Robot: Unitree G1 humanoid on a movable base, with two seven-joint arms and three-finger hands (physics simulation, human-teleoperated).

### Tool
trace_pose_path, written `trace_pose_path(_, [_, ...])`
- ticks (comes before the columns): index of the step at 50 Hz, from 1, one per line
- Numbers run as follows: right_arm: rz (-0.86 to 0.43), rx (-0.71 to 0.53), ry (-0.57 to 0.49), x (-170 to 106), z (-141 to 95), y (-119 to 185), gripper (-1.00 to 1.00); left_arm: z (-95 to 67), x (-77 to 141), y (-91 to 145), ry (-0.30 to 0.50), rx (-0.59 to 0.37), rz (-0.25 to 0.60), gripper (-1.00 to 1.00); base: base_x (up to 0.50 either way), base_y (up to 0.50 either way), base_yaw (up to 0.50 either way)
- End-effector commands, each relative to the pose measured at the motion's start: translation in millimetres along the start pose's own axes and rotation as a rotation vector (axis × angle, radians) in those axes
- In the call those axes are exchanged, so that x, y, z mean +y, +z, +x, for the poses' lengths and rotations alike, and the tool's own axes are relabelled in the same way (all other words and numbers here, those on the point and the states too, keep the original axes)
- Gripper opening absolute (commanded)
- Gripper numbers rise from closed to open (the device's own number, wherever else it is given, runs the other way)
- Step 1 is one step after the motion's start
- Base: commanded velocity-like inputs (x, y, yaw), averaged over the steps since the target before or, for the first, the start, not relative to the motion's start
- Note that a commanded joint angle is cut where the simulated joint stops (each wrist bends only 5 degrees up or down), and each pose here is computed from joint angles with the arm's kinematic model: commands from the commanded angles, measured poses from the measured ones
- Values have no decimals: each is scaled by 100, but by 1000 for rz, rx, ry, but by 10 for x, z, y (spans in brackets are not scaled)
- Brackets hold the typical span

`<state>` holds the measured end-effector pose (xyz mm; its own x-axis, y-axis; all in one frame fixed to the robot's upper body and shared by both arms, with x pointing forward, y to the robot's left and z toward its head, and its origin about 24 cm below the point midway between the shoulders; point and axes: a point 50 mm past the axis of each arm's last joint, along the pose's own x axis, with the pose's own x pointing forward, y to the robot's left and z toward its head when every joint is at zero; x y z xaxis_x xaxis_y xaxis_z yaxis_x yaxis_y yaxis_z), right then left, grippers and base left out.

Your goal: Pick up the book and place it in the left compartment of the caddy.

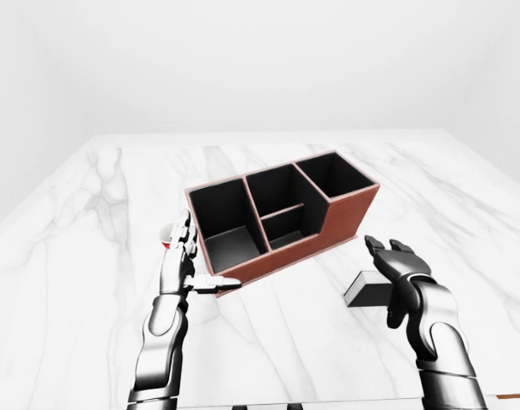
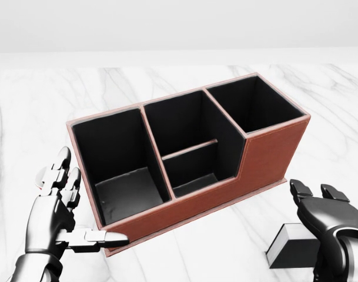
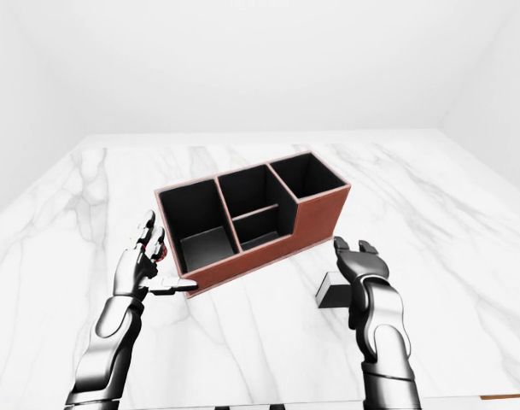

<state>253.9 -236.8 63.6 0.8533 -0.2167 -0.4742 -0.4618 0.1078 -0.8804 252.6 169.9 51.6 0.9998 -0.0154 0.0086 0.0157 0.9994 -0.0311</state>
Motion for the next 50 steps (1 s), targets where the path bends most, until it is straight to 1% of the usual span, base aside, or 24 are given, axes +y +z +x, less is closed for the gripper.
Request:
trace_pose_path(1, [-63,33,86,128,154,12,100,-6,-4,0,-1,0,1,100,0,0,0])
trace_pose_path(2, [-80,40,124,179,220,20,100,-5,-3,-5,-1,0,2,100,0,0,0])
trace_pose_path(10, [-111,41,205,317,356,32,100,-7,-6,-3,-1,0,3,100,0,0,0])
trace_pose_path(11, [-104,36,201,322,367,40,73,-6,-6,-4,-1,0,4,100,0,0,0])
trace_pose_path(12, [-101,30,196,323,378,48,-100,-3,-6,-5,-1,0,4,100,0,0,0])
trace_pose_path(16, [-111,27,199,360,384,51,-100,-1,-7,-10,-2,0,5,100,0,0,0])
trace_pose_path(31, [-117,28,183,335,325,54,-100,-4,-13,-16,-3,0,9,100,0,0,0])
trace_pose_path(36, [-132,31,172,290,256,70,-100,-4,-10,-13,-2,0,7,100,0,0,0])
trace_pose_path(45, [-172,46,71,158,111,144,-100,-7,8,15,1,-3,4,100,0,0,0])
trace_pose_path(46, [-187,42,37,108,66,186,-100,-6,17,25,1,-4,2,100,0,0,0])
trace_pose_path(50, [-204,52,-44,-28,-25,258,-100,3,51,57,2,-8,-3,100,0,0,0])
